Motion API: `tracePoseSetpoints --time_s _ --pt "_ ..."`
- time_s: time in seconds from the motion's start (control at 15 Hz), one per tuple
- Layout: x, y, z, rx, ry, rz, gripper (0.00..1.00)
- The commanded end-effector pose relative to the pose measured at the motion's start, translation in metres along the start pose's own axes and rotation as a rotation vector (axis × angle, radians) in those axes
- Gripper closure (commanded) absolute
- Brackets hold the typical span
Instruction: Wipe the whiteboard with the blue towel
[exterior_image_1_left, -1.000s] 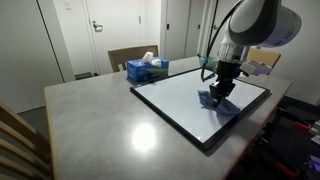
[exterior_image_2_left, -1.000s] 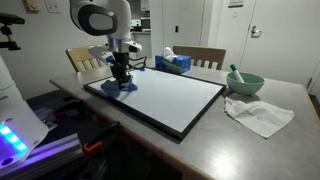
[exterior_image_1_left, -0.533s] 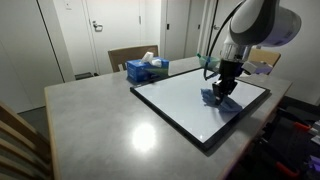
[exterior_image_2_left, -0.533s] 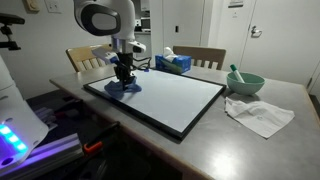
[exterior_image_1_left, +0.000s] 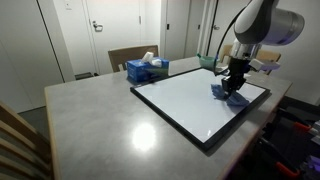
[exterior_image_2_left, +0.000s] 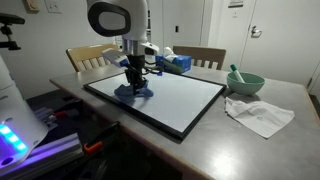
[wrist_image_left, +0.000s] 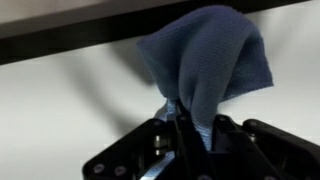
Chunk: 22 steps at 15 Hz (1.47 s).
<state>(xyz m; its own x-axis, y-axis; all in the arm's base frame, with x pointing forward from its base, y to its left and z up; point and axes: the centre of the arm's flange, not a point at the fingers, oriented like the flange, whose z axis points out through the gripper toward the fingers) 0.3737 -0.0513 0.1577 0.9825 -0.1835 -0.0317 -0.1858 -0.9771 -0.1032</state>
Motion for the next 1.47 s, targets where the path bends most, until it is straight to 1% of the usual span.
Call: tracePoseSetpoints --time_s 0.0,0.2,0.4,0.47,0.53,0.73,0.8,1.0,1.4 --pt "-0.006 0.061 0.029 0.015 -0.055 0.085 0.96" --pt "-0.007 0.099 0.031 0.06 -0.053 0.136 0.96" --pt "-0.012 0.126 0.025 0.085 -0.086 0.102 0.96" --pt "-0.015 0.125 0.017 0.085 -0.081 0.133 0.96" --pt "-0.006 0.105 -0.009 0.083 -0.022 0.12 0.84" --pt "-0.009 0.113 -0.009 0.084 -0.025 0.138 0.84" --pt "-0.009 0.113 -0.009 0.084 -0.025 0.138 0.96" --pt "-0.004 0.124 -0.005 0.04 -0.001 0.075 0.96" --pt "-0.002 0.14 0.001 -0.003 0.051 -0.039 0.96"
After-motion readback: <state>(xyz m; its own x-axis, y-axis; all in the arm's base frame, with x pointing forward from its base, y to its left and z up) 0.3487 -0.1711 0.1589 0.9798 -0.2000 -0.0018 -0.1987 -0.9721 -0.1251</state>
